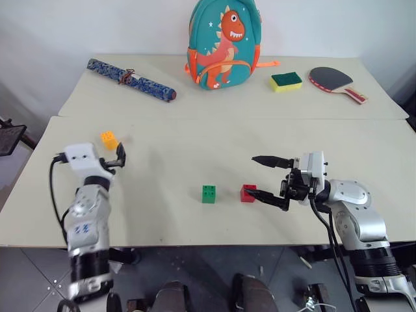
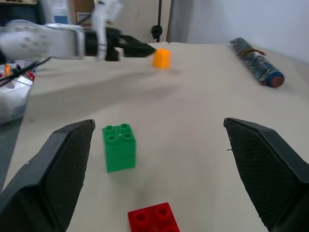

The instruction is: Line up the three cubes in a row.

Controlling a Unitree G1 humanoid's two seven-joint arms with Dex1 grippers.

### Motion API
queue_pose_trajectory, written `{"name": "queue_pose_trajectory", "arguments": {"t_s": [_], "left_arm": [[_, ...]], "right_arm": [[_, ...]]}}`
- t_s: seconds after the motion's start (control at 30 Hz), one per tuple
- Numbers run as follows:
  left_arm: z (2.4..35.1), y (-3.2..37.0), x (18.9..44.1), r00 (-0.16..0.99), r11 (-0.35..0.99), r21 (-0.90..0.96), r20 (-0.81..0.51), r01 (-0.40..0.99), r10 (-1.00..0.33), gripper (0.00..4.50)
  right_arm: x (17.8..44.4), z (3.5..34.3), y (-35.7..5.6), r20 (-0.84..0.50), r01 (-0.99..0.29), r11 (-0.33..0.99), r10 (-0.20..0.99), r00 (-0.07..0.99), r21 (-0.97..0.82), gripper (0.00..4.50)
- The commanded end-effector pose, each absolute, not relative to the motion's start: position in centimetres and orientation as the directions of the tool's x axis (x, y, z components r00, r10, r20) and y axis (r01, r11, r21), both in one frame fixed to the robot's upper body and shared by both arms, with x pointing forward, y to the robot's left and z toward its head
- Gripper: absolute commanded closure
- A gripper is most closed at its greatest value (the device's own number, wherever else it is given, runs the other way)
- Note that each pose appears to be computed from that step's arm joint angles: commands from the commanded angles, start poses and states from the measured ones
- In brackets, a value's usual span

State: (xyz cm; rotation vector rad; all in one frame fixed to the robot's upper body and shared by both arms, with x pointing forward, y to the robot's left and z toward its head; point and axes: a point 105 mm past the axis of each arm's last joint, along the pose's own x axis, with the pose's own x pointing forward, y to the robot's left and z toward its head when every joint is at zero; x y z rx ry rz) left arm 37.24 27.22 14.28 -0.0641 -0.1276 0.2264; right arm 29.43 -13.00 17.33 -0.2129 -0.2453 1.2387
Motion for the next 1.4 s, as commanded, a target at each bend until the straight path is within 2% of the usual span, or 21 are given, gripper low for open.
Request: {"name": "queue_pose_trajectory", "arguments": {"t_s": [0.03,0.17,0.43,0.7,0.73,0.77,0.8,0.87,0.93,1.03,1.1,1.13,1.2,1.27,1.4], "left_arm": [[14.6,27.5,38.3,0.941,0.950,-0.106,0.142,-0.295,0.308,0.03],[14.5,27.8,39.8,0.910,0.915,-0.137,0.122,-0.380,0.397,0.03],[14.4,27.1,41.5,0.923,0.923,-0.155,0.106,-0.352,0.370,0.03],[14.6,27.4,41.5,0.920,0.926,-0.150,0.141,-0.347,0.367,2.39],[14.6,27.5,41.4,0.920,0.927,-0.148,0.142,-0.344,0.364,2.80],[14.6,27.5,41.2,0.923,0.930,-0.153,0.149,-0.333,0.355,3.02],[14.6,27.5,41.0,0.924,0.932,-0.158,0.155,-0.325,0.349,3.02],[15.6,26.8,40.1,0.950,0.968,-0.187,0.234,-0.166,0.208,3.02],[16.3,26.1,38.5,0.955,0.994,-0.110,0.294,0.001,0.031,3.02],[16.3,25.0,36.3,0.931,0.973,0.017,0.288,0.228,-0.223,3.02],[16.4,22.8,34.0,0.823,0.858,0.131,0.243,0.497,-0.514,3.02],[16.4,22.0,33.1,0.769,0.799,0.162,0.217,0.579,-0.602,3.02],[15.4,20.3,30.8,0.566,0.559,0.252,0.051,0.790,-0.823,3.02],[14.1,19.8,29.8,0.412,0.369,0.283,-0.111,0.885,-0.904,3.02],[12.9,19.1,29.7,0.265,0.195,0.288,-0.226,0.937,-0.938,3.02]], "right_arm": [[29.0,18.4,-12.7,0.083,-0.901,0.296,0.955,0.284,-0.316,0.00],[28.7,18.3,-12.7,0.078,-0.905,0.302,0.953,0.292,-0.300,0.00],[28.7,18.1,-12.8,0.072,-0.901,0.319,0.947,0.312,-0.295,0.00],[29.3,17.9,-13.7,0.080,-0.878,0.369,0.928,0.363,-0.304,0.00],[29.1,17.7,-13.8,0.077,-0.879,0.370,0.928,0.365,-0.300,0.00],[29.0,17.6,-13.8,0.074,-0.880,0.371,0.927,0.367,-0.297,0.00],[29.0,17.5,-13.9,0.073,-0.880,0.372,0.927,0.368,-0.296,0.00],[29.0,17.4,-14.1,0.075,-0.872,0.388,0.920,0.384,-0.299,0.00],[29.1,17.4,-14.5,0.076,-0.860,0.404,0.913,0.401,-0.311,0.00],[29.2,17.5,-14.8,0.078,-0.851,0.417,0.907,0.415,-0.321,0.00],[28.8,17.3,-15.4,0.061,-0.856,0.409,0.909,0.411,-0.316,0.00],[28.6,17.2,-15.6,0.054,-0.859,0.404,0.911,0.409,-0.314,0.00],[27.8,16.5,-16.5,-0.010,-0.878,0.369,0.921,0.390,-0.304,0.00],[27.5,16.4,-17.1,-0.040,-0.887,0.352,0.924,0.380,-0.298,0.00],[27.6,16.8,-17.2,-0.043,-0.888,0.343,0.927,0.373,-0.306,0.00]]}}
